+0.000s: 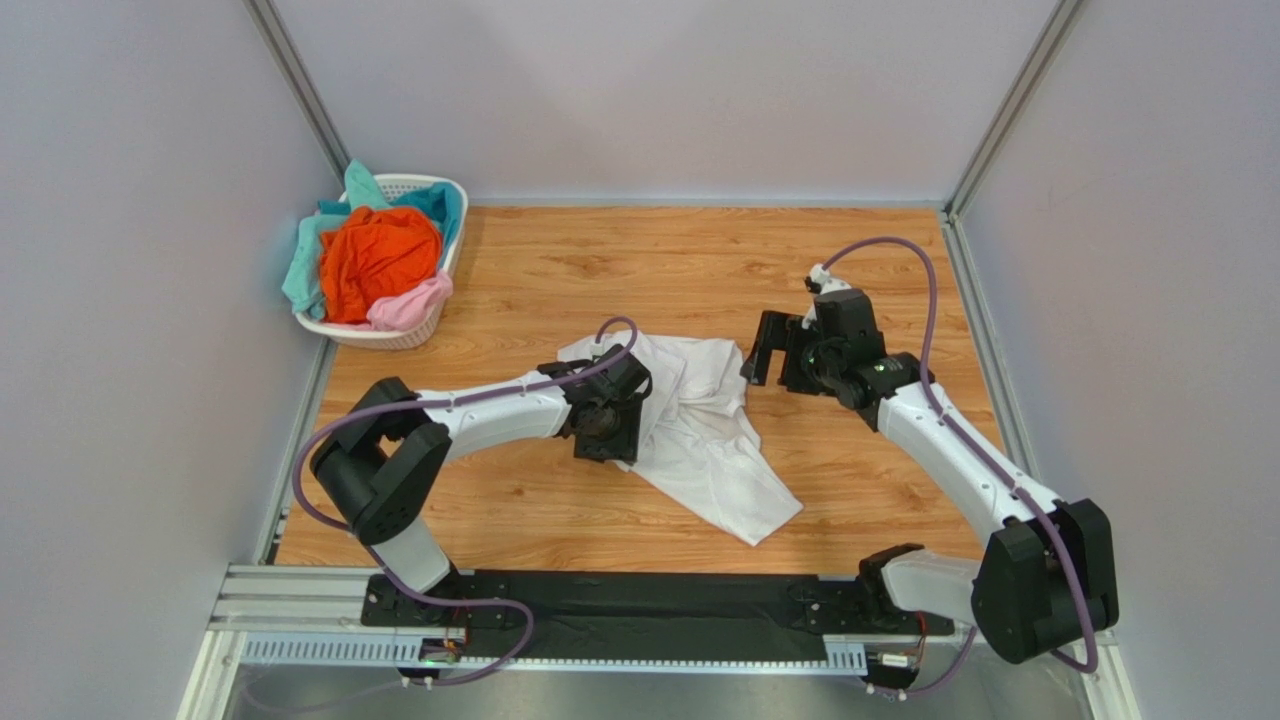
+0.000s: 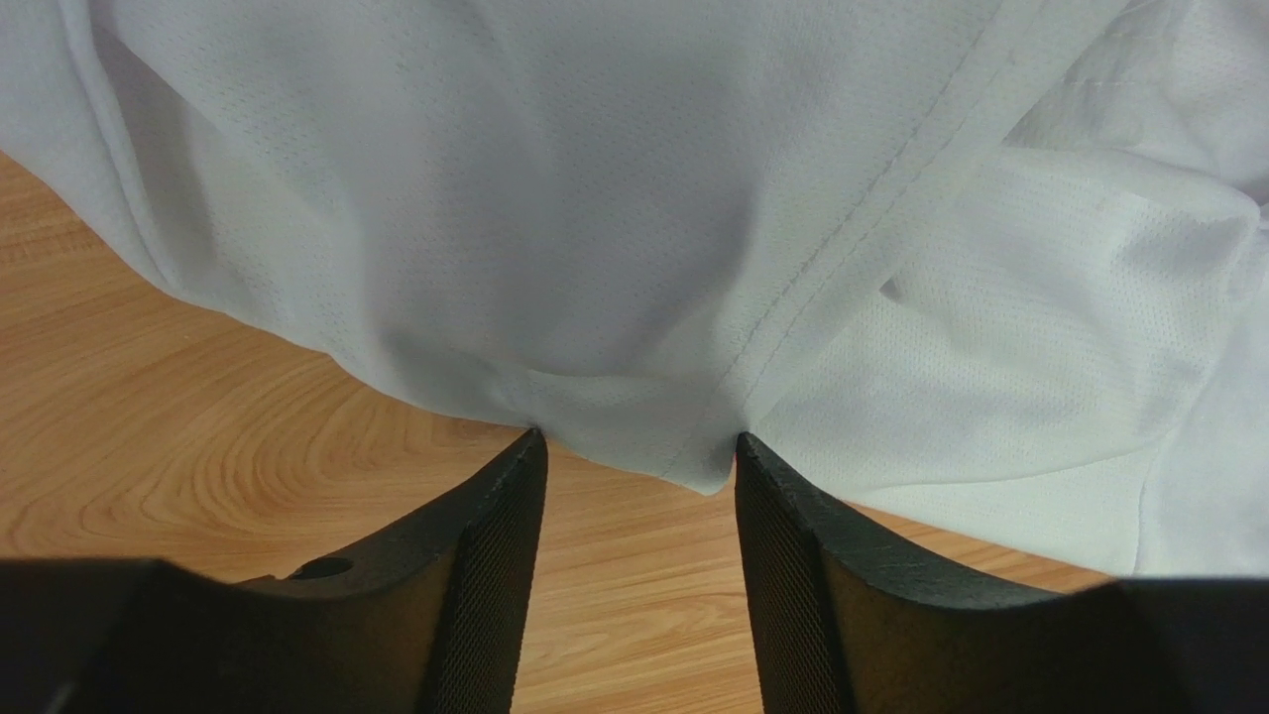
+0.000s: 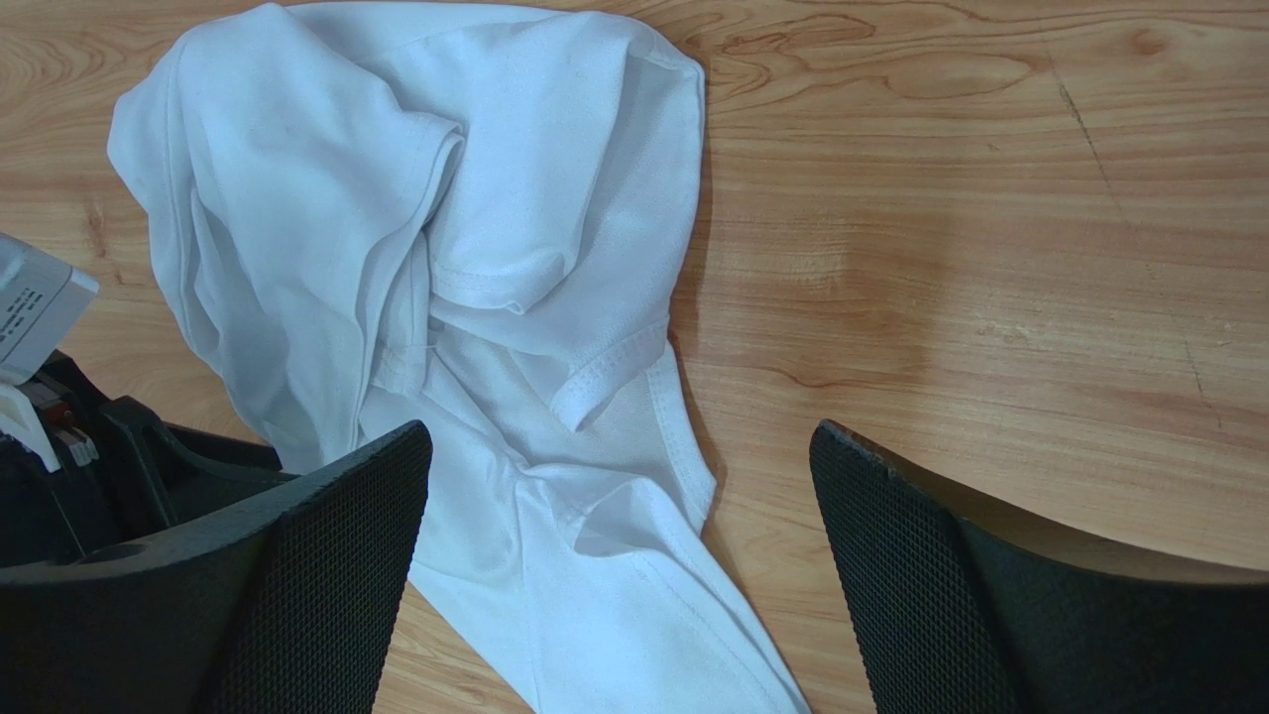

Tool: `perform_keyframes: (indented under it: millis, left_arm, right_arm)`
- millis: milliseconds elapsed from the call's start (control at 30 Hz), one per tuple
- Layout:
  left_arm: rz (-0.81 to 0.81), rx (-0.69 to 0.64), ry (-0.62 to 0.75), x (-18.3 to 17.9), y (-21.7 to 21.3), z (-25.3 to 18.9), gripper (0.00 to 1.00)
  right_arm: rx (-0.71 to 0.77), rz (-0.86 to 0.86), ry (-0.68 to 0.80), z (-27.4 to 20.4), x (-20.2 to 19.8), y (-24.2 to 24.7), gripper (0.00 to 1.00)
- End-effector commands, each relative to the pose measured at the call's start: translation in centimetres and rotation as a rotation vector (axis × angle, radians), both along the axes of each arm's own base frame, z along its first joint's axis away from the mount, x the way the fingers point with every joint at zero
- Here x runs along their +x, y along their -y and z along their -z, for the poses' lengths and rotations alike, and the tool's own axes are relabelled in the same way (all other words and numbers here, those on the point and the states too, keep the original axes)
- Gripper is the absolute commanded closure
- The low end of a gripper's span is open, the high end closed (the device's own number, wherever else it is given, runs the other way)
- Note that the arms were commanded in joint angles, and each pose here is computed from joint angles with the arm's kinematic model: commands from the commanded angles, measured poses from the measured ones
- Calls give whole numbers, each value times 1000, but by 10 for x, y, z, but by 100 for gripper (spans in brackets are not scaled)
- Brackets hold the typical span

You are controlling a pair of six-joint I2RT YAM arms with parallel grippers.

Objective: Fold and stack the t-shirts
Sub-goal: Flatten the tshirt out

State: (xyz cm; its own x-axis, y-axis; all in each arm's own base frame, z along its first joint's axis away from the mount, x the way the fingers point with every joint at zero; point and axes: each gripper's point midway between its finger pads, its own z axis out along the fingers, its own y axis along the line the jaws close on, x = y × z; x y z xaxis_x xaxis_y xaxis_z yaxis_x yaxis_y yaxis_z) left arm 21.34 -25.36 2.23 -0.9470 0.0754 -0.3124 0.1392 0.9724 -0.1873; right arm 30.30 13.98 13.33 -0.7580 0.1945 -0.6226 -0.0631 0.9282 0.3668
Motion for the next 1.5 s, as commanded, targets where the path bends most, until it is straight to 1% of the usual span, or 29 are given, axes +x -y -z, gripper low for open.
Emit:
perform_keyframes:
  millis: [0, 67, 100, 133, 167, 233, 367, 467, 600, 767, 867, 967, 1033, 1067, 1100, 1233, 1300, 1333, 1400, 1433, 1467]
  left_arm:
    - [35, 18, 14, 1, 5, -7, 44]
    - [36, 21, 15, 0, 7, -8, 51]
    - [31, 31, 17, 0, 5, -9, 59]
    - [30, 30, 21, 0, 5, -10, 63]
    - [27, 33, 22, 0, 4, -11, 70]
    - [25, 43, 33, 1, 1, -12, 78]
    - [20, 77, 46, 3, -6, -13, 100]
    - [15, 85, 52, 2, -10, -19, 100]
    - [-7, 66, 101, 0, -19, -41, 100]
    - [-54, 72, 148, -2, -36, -63, 100]
    - [-121, 151, 192, -1, -61, -72, 100]
    - [-172, 194, 201, -7, -86, -74, 100]
    - [-211, 179, 211, -6, -97, -78, 100]
    - [-222, 187, 205, -9, -104, -74, 100]
    - [-248, 178, 218, -8, -111, -77, 100]
    - [-297, 176, 237, -9, -131, -75, 100]
    - [-304, 165, 247, -10, -135, -73, 100]
    - [-309, 165, 248, -10, -138, -72, 100]
    - [-312, 163, 252, -12, -142, -71, 100]
    - [-321, 162, 256, -11, -145, -71, 100]
    - [-319, 159, 258, -11, -145, -69, 100]
  right_arm:
    - [-23, 7, 51, -7, 3, 5, 1]
    - [-27, 9, 46, -6, 3, 6, 1]
    - [-29, 6, 43, -5, 3, 6, 1]
    - [-27, 6, 43, -5, 3, 5, 1]
    - [-28, 7, 41, -5, 3, 6, 1]
    - [-34, 11, 40, -4, 3, 8, 1]
    - [-41, 8, 43, -4, 2, 8, 1]
    - [-41, 7, 45, -5, 1, 8, 1]
    - [-33, -13, 48, -6, 0, 5, 1]
    - [29, -75, 39, -5, 0, -11, 2]
    - [60, -90, 34, -8, 6, -19, 3]
    - [73, -94, 22, -6, 15, -29, 4]
    - [84, -98, 5, 1, 23, -38, 5]
    - [90, -113, 12, -4, 28, -48, 5]
    - [80, -117, -14, 8, 32, -53, 7]
    - [79, -121, -61, 24, 54, -73, 14]
    - [74, -102, -58, 26, 68, -77, 16]
    - [60, -88, -91, 40, 72, -77, 17]
    - [52, -73, -91, 45, 83, -80, 18]
    - [38, -66, -125, 61, 84, -80, 19]
    - [38, -64, -136, 66, 85, -83, 20]
